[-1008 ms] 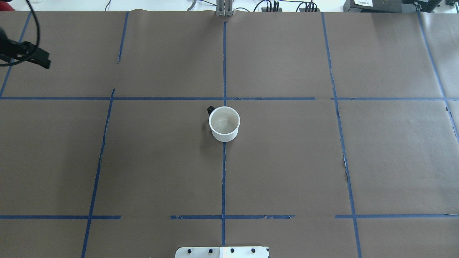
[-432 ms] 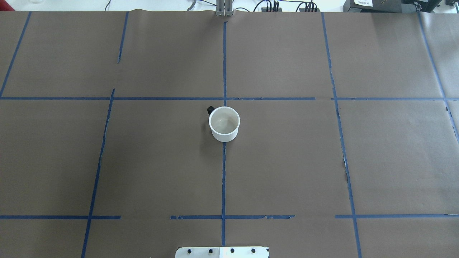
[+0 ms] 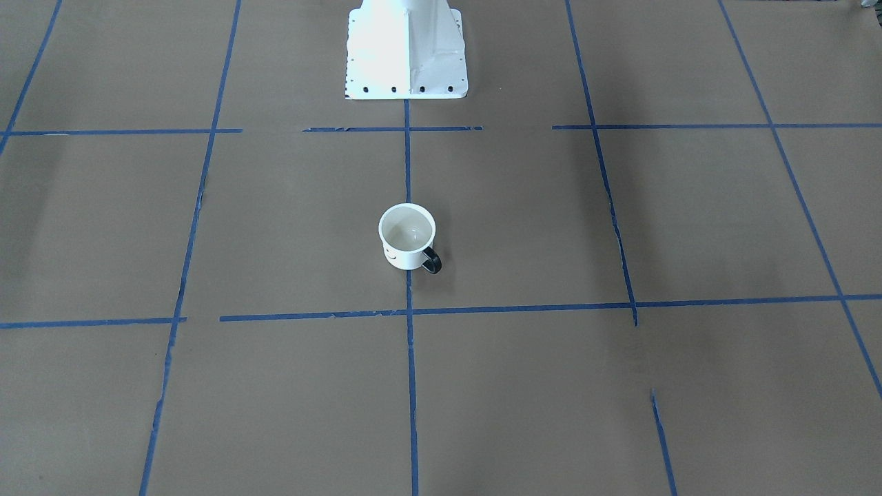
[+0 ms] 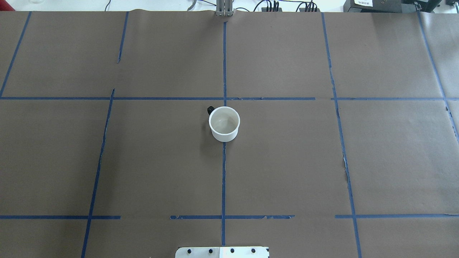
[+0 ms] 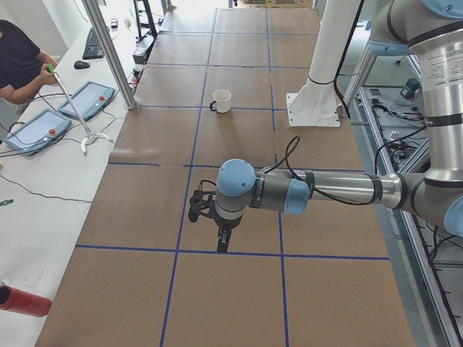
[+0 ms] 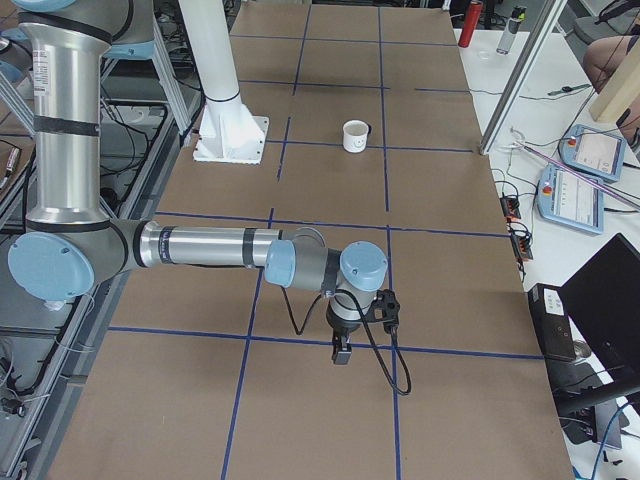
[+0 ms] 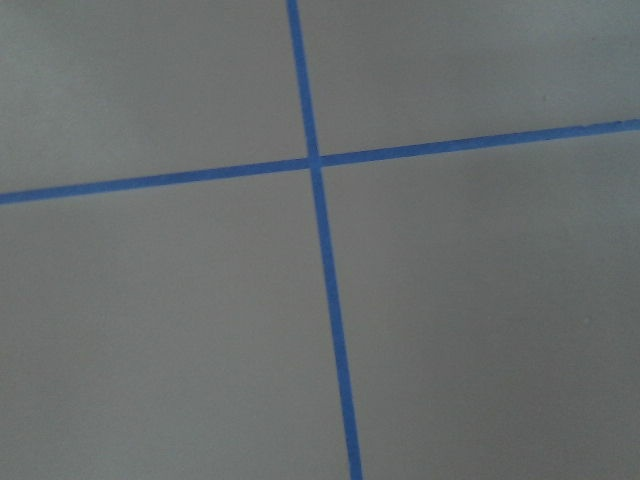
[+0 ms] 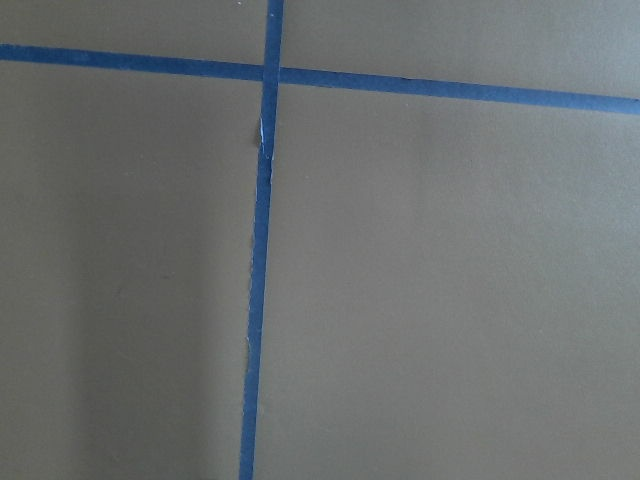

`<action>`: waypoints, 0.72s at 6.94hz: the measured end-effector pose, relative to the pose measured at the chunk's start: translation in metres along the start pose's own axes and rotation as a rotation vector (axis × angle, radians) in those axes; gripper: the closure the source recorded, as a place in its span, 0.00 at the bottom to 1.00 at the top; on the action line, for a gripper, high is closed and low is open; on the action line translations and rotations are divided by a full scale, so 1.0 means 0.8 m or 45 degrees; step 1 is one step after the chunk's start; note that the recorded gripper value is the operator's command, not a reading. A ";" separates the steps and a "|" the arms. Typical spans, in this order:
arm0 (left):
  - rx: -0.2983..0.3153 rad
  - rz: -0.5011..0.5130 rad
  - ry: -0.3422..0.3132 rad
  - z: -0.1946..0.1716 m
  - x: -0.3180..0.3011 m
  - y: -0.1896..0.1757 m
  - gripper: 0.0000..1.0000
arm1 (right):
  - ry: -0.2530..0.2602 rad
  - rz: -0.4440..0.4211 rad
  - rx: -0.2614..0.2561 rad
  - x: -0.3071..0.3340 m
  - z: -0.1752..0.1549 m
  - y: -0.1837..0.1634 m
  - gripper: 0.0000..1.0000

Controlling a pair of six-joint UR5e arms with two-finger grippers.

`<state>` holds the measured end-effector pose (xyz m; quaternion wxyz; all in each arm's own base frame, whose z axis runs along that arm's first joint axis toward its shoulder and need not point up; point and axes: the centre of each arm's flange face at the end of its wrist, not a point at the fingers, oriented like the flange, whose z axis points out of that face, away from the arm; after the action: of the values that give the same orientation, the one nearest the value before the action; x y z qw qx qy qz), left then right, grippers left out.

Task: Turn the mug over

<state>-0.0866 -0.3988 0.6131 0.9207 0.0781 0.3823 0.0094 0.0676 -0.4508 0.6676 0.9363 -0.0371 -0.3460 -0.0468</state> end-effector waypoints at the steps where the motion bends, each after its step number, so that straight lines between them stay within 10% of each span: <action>1: -0.011 -0.004 -0.005 -0.012 -0.003 -0.020 0.00 | 0.000 0.000 0.000 0.000 0.000 0.000 0.00; 5: -0.089 0.026 0.006 -0.009 -0.033 -0.070 0.00 | 0.000 0.000 0.000 0.000 0.000 0.000 0.00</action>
<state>-0.1125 -0.4548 0.6181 0.9218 0.0500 0.3831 0.0323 0.0676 -0.4508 0.6675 0.9363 -0.0371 -0.3460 -0.0468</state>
